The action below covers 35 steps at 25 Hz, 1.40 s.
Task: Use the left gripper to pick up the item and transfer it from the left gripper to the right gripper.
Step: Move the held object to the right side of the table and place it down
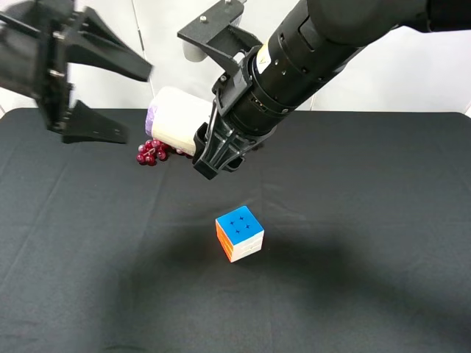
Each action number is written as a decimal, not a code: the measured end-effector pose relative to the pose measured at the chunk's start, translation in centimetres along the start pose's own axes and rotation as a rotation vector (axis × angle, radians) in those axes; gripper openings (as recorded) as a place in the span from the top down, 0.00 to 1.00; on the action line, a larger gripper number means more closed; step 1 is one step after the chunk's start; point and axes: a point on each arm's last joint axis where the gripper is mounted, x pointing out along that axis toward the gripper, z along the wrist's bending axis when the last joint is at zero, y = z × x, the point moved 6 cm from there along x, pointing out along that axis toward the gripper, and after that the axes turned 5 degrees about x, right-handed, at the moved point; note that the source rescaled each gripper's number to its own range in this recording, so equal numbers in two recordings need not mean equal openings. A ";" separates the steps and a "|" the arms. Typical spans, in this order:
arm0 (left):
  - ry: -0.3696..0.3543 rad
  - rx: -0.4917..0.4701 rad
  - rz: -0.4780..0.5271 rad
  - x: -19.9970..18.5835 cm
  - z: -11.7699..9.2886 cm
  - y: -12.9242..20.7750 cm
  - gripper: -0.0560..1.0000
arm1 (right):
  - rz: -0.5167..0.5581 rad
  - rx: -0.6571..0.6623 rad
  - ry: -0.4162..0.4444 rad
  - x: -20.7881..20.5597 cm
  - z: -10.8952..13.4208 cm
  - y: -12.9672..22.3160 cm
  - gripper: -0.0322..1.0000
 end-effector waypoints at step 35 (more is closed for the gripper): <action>-0.599 0.447 -0.398 -11.5 -10.2 11.3 0.00 | 0.009 0.068 -0.014 0.0 0.2 0.1 0.94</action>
